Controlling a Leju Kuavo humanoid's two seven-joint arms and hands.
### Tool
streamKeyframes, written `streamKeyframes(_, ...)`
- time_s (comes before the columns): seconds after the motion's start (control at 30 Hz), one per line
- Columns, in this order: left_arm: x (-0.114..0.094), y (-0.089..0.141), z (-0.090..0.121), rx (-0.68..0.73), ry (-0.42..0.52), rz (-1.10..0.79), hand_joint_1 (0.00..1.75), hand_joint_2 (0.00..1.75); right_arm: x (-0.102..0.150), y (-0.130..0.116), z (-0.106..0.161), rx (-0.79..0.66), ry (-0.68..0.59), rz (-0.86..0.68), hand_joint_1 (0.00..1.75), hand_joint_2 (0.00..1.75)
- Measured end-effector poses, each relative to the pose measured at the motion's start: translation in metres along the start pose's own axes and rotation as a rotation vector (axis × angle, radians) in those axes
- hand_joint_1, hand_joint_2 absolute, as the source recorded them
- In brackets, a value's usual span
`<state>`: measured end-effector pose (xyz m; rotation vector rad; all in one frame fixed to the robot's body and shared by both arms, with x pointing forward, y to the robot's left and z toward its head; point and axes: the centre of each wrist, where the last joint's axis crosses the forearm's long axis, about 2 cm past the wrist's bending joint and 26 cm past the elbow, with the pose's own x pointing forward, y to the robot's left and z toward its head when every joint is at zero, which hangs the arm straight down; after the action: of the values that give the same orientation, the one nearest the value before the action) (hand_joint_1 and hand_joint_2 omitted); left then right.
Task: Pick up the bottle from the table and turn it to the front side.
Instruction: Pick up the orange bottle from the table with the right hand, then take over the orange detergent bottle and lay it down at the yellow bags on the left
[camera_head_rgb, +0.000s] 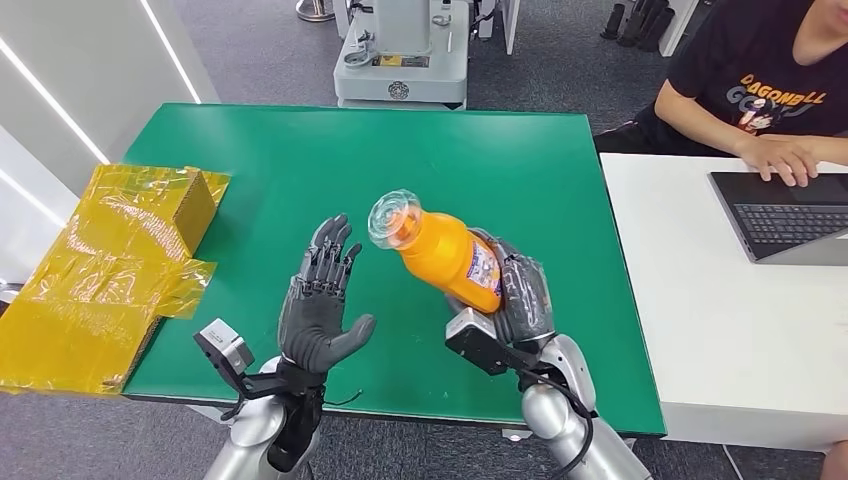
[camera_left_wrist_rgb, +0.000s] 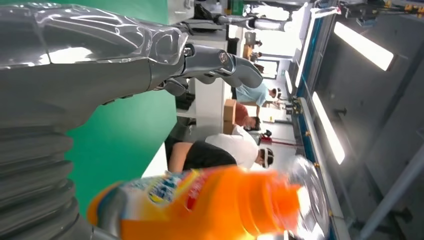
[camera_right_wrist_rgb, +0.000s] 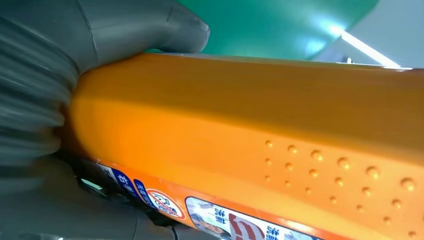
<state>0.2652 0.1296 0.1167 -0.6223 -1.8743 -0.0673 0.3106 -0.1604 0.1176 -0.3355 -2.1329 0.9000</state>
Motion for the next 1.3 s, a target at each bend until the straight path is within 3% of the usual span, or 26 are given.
streamKeyframes(0.17, 0.006, 0.002, -0.014, -0.046, -0.023, -0.014, 0.0, 1.75, 0.001, 0.003, -0.01, 0.193, 0.048, -0.032, 1.75, 1.75)
streamKeyframes(0.33, 0.011, 0.005, -0.024, -0.053, -0.023, -0.031, 0.0, 1.75, 0.0, 0.005, -0.025, 0.286, 0.048, -0.025, 1.75, 1.75)
streamKeyframes(0.73, 0.011, 0.01, -0.027, -0.035, -0.02, -0.035, 0.0, 1.75, -0.003, 0.006, -0.035, 0.333, 0.045, -0.021, 1.75, 1.75)
streamKeyframes(1.3, -0.001, 0.009, -0.025, -0.021, 0.024, -0.019, 0.0, 1.75, 0.012, 0.018, -0.045, 0.32, -0.093, -0.054, 1.75, 1.75)
